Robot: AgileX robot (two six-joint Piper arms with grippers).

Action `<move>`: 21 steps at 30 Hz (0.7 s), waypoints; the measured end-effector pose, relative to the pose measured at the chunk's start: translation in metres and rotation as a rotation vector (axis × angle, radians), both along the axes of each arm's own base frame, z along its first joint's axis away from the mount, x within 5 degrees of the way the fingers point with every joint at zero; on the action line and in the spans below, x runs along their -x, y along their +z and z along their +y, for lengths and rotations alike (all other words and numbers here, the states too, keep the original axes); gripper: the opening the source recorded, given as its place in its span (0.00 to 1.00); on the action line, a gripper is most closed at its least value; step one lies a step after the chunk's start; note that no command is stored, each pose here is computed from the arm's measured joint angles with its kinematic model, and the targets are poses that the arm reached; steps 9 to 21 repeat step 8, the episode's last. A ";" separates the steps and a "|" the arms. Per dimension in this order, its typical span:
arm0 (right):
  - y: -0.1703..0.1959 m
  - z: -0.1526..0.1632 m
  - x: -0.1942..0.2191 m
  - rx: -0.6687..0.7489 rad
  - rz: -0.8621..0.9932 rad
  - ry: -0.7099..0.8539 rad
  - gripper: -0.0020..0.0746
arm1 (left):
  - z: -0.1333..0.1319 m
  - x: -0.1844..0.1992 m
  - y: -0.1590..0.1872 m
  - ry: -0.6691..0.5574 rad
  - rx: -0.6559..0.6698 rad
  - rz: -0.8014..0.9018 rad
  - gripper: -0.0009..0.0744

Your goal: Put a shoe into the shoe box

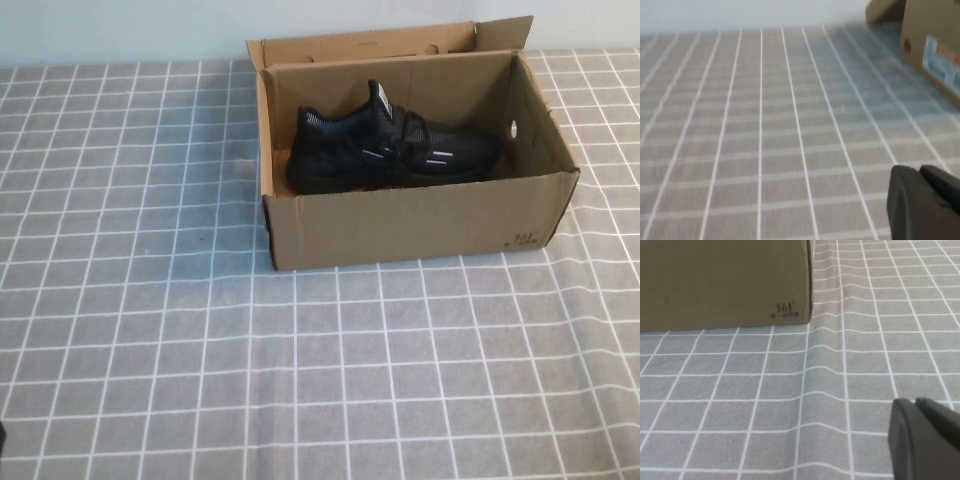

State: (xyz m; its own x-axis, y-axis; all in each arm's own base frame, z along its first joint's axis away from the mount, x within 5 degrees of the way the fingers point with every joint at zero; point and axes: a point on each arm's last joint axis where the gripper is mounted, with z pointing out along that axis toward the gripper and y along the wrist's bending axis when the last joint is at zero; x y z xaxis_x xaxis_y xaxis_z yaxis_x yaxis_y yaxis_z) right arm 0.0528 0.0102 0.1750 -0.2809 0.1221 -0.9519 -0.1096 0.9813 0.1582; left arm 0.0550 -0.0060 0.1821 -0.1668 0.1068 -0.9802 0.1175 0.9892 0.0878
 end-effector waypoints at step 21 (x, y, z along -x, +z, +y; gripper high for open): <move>0.000 0.000 0.000 0.000 -0.001 0.000 0.01 | 0.000 0.003 -0.012 0.004 -0.003 0.134 0.01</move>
